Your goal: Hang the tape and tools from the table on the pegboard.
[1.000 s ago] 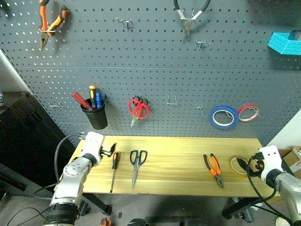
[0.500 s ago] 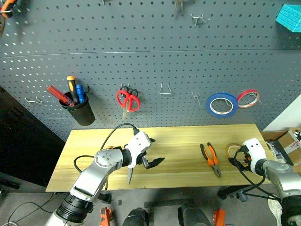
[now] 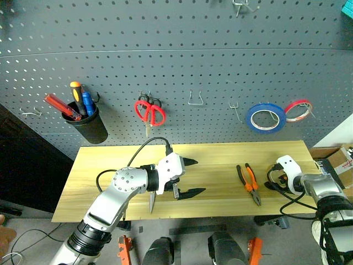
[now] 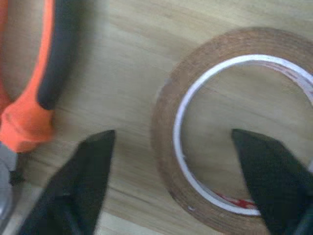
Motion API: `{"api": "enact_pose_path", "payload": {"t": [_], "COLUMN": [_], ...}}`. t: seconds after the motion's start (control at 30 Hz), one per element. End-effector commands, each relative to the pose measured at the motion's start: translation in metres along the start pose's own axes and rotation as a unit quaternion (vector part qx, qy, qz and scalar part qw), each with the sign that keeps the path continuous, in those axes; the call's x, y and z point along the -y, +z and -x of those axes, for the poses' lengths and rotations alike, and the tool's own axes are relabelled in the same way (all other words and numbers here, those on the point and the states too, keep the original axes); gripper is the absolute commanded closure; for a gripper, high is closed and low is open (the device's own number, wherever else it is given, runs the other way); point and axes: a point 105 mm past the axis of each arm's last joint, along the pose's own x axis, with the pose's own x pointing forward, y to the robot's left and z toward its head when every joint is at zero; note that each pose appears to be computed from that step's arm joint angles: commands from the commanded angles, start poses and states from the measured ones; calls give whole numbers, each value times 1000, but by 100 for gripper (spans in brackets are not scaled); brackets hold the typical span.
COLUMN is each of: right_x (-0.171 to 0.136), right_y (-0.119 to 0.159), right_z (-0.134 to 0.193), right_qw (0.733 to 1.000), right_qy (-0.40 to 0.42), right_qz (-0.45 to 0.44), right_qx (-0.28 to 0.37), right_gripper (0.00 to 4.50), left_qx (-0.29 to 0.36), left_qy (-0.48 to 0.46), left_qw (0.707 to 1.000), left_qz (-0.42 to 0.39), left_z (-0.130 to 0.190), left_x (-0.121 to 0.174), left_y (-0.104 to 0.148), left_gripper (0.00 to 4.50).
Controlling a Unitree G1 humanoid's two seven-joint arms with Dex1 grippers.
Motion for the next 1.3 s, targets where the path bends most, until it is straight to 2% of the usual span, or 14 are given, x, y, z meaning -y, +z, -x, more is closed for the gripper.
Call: {"api": "enact_pose_path", "payload": {"t": [0.03,0.2,0.27,0.37,0.53,0.6,0.7,0.77,0.87,0.97,1.03,1.3], "right_x": [-4,-11,-13,-13,-9,-21,-63,-89,-127,-147,-150,-149], "right_y": [-15,-23,-23,-19,5,9,18,40,81,110,127,164], "right_z": [-5,-10,-8,4,60,85,104,116,132,136,135,101], "right_qw": [999,1000,1000,1000,987,972,956,926,864,827,811,812], "right_qy": [8,5,5,-1,-99,-144,-165,-202,-233,-236,-236,-182], "right_qz": [13,11,7,11,75,129,166,220,311,349,364,363], "right_qx": [-31,-29,-19,11,106,132,178,232,320,372,392,419], "right_gripper": [193,369,409,409,409,409,409,409,409,409,409,409], "left_qx": [16,35,38,36,52,51,61,78,94,90,92,104], "left_qy": [1,-6,-12,-20,-6,12,66,87,107,132,153,193], "left_qw": [1000,999,999,998,998,998,996,993,990,987,984,976], "left_qz": [-1,31,37,40,36,31,17,4,-12,-6,-1,3], "left_z": [5,10,13,17,23,25,26,25,26,29,32,37], "left_x": [-5,-8,-7,-4,-8,-13,-28,-34,-39,-45,-49,-57], "left_y": [10,14,14,13,19,19,16,21,25,17,14,18], "left_gripper": [0,0,0,0,0,0,0,0,0,0,0,0]}}
